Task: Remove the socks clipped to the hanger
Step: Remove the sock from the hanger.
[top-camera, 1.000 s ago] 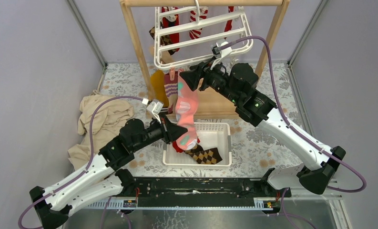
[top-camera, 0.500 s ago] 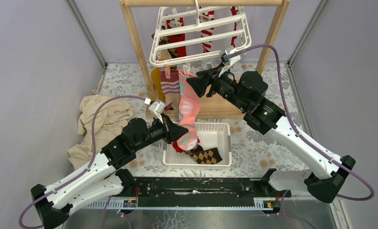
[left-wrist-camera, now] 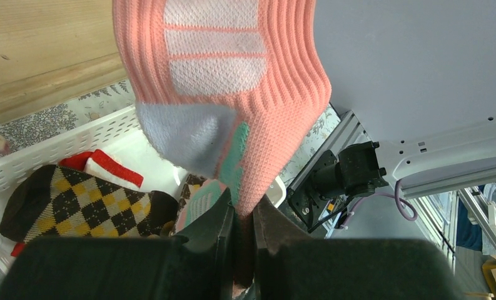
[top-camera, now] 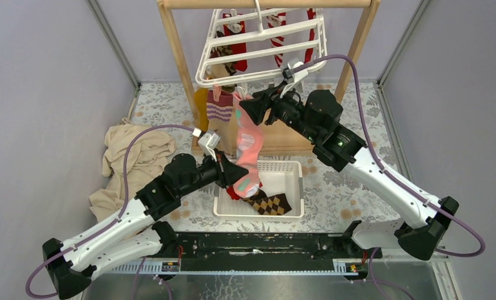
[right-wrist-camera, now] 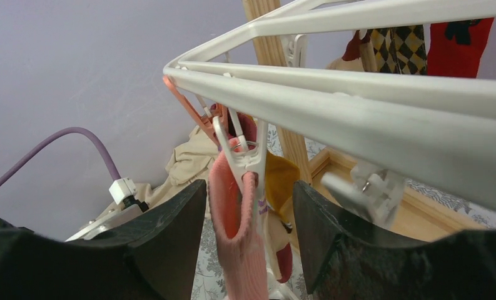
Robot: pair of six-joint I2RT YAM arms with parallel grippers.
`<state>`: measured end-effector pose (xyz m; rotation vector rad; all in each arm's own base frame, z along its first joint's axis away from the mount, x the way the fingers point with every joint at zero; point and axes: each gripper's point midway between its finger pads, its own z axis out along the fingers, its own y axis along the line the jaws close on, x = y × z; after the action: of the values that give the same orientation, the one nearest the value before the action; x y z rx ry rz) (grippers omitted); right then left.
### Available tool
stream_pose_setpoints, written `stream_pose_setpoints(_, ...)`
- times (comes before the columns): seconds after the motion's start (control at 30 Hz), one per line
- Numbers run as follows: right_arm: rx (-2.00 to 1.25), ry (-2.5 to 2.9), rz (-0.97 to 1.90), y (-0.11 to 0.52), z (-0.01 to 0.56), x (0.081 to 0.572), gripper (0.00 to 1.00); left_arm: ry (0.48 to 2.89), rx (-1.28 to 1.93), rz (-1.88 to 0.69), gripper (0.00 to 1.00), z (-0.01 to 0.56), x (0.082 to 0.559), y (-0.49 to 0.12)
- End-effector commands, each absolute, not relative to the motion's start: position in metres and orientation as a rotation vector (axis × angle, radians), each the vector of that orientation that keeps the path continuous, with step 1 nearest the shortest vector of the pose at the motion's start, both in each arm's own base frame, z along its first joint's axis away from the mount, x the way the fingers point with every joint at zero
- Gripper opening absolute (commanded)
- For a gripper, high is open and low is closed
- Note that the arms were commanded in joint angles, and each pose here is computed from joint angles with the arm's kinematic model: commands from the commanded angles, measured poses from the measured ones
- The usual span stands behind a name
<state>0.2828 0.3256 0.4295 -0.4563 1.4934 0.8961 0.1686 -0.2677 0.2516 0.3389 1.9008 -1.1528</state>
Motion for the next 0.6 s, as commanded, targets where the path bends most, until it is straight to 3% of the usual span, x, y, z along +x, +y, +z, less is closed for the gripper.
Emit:
stream_pose_setpoints(0.0, -0.423, 1.371, 0.939, 0.329, 0.472, 0.281, 0.6, 1.826, 0.37, -1.201, 0.15, 0.273, 0.165, -0.275)
stream_pose_setpoints(0.57, -0.363, 1.347, 0.944, 0.335, 0.482, 0.295, 0.62, 1.842, 0.388, -1.201, 0.15, 0.266, 0.164, -0.278)
